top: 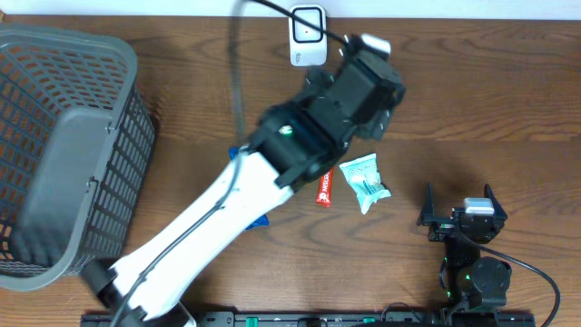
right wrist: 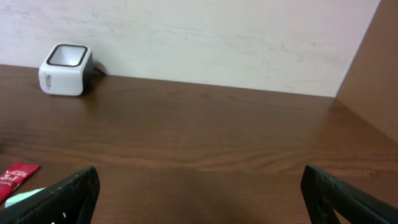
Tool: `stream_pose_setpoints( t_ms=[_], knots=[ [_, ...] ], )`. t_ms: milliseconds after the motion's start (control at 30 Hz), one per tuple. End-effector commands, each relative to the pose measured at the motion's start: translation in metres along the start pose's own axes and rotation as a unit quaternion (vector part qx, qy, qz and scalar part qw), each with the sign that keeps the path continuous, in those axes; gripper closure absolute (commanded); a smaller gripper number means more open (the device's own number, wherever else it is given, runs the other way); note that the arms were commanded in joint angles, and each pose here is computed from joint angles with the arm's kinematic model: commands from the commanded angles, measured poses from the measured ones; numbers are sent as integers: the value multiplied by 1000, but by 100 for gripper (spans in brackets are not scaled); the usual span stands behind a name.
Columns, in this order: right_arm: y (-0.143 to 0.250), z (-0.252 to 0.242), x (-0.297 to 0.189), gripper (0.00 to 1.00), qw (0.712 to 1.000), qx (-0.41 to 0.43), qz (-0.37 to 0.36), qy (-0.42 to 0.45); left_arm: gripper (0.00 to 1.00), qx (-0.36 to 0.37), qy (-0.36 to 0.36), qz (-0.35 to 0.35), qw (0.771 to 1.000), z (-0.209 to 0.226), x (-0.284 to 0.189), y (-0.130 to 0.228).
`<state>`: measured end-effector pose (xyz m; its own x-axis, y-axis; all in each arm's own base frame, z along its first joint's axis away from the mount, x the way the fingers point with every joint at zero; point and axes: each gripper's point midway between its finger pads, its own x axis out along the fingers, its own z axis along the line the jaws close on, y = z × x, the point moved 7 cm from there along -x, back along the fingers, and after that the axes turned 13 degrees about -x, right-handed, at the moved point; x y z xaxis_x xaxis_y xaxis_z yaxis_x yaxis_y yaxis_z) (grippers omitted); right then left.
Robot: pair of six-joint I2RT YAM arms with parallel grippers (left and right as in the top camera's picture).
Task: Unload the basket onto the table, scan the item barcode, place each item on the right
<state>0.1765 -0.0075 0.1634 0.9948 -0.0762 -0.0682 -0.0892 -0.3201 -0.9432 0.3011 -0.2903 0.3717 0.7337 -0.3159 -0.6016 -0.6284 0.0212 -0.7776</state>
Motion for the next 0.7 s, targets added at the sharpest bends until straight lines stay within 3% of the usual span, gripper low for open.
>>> stream_pose_setpoints(
  t_ms=[0, 100, 167, 367, 533, 667],
  knots=[
    [0, 1, 0, 1, 1000, -7, -1, -1, 9, 31, -125, -148, 981, 41, -60, -64],
    [0, 1, 0, 1, 1000, -7, -1, -1, 9, 53, -187, -218, 956, 68, -105, -98],
    [0, 1, 0, 1, 1000, -7, -1, -1, 9, 26, -221, -284, 933, 88, -139, -122],
    [0, 1, 0, 1, 1000, -7, -1, -1, 9, -33, -247, -408, 878, 133, -218, -156],
    [0, 1, 0, 1, 1000, -7, -1, -1, 9, 19, -284, -382, 879, 146, -227, -150],
    [0, 1, 0, 1, 1000, -7, -1, -1, 9, 17, -283, -378, 881, 150, -232, -143]
  ],
)
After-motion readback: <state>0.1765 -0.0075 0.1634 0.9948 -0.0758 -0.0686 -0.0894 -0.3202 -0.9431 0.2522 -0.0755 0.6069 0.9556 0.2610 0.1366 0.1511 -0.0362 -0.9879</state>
